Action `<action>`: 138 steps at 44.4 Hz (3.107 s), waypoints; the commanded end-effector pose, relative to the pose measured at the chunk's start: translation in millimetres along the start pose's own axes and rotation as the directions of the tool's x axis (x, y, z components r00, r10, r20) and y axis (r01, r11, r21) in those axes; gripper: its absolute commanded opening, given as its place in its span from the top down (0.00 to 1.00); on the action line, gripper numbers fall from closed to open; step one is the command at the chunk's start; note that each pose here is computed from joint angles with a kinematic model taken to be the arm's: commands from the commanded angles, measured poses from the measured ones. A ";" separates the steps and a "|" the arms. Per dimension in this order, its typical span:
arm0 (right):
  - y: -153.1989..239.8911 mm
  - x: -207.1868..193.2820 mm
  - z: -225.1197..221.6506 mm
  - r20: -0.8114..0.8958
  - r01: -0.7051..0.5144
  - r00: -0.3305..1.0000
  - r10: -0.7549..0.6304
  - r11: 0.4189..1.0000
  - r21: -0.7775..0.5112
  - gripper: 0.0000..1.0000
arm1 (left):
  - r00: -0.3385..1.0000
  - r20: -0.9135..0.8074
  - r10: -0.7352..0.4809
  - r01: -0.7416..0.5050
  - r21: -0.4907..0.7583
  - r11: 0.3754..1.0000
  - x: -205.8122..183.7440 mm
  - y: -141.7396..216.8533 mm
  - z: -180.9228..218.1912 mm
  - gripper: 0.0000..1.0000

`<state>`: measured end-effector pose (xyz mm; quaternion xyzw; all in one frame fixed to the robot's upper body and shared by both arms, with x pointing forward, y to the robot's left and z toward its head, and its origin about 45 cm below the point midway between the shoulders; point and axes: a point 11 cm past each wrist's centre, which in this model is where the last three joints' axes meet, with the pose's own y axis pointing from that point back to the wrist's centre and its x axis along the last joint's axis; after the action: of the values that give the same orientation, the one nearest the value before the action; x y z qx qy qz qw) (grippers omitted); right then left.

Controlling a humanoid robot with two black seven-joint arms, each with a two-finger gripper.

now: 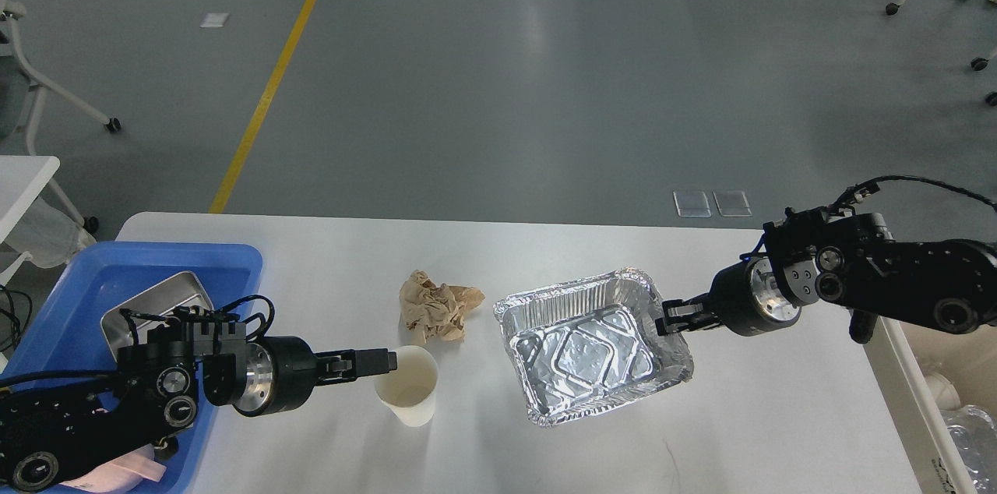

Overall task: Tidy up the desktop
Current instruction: 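Move the left gripper to the white paper cup and grasp it, then lift the paper cup and carry it over the foil tray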

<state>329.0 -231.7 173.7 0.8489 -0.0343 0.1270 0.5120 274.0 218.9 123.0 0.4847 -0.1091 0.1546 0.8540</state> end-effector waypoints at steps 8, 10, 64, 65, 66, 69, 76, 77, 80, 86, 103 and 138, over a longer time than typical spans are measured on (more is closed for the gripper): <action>-1.2 -0.2 -1.3 -0.002 0.002 1.000 -0.002 1.000 0.002 1.00 | 1.000 -0.007 -0.024 0.024 0.031 0.999 -7.8 -4.0 -10.1 0.36; -1.5 -0.7 -1.0 -0.001 0.003 1.000 -0.003 1.000 0.002 1.00 | 0.999 -0.004 -0.036 0.037 0.042 0.998 -11.6 -5.0 -13.3 0.45; 2.0 -0.7 4.0 0.009 -0.004 1.000 0.004 1.000 -0.006 1.00 | 0.997 -0.073 -0.010 0.012 0.031 0.999 67.1 74.3 -33.2 0.99; 2.0 -0.9 4.0 0.009 -0.002 1.000 0.002 1.000 -0.006 1.00 | 0.997 -0.082 0.003 0.000 0.028 1.000 72.7 80.8 -34.1 0.99; 2.1 -0.4 4.4 0.009 -0.005 1.000 0.005 1.000 -0.007 1.00 | 0.996 -0.090 0.016 -0.014 0.023 1.000 78.6 87.2 -34.2 0.99; 2.9 -0.2 5.5 0.011 -0.006 1.000 0.006 1.000 -0.008 1.00 | 0.992 -0.110 0.061 -0.061 0.011 0.998 97.2 109.8 -35.2 0.99; 2.8 -0.6 5.8 0.011 -0.005 1.000 0.005 1.000 -0.009 1.00 | 0.984 -0.116 0.137 -0.137 0.013 0.991 124.9 153.8 -39.4 0.98; 2.9 -0.2 5.5 0.011 -0.006 1.000 0.006 1.000 -0.008 1.00 | 0.982 -0.118 0.149 -0.149 0.008 0.989 128.3 159.6 -39.0 0.98; 3.3 -0.1 6.0 0.012 -0.007 1.000 0.007 1.000 -0.009 1.00 | 0.975 -0.125 0.181 -0.183 -0.001 0.983 138.6 178.0 -37.9 0.98; 3.3 -0.1 6.0 0.012 -0.007 1.000 0.007 1.000 -0.009 1.00 | 0.963 -0.140 0.232 -0.239 -0.039 0.970 156.3 212.1 -29.9 0.98; 2.2 0.1 4.9 0.008 -0.007 1.000 0.007 1.000 -0.008 1.00 | 0.936 -0.141 0.323 -0.340 -0.111 0.934 186.1 258.9 -8.2 0.98; 2.3 -0.4 9.1 0.017 -0.009 1.000 0.009 1.000 -0.016 1.00 | 0.994 0.110 -0.012 0.038 -0.237 0.971 183.1 34.0 167.0 0.96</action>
<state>328.7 -239.8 171.9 0.8468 -0.0424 0.1215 0.5161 429.8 145.0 297.9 0.3660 -0.1471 0.1415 0.9080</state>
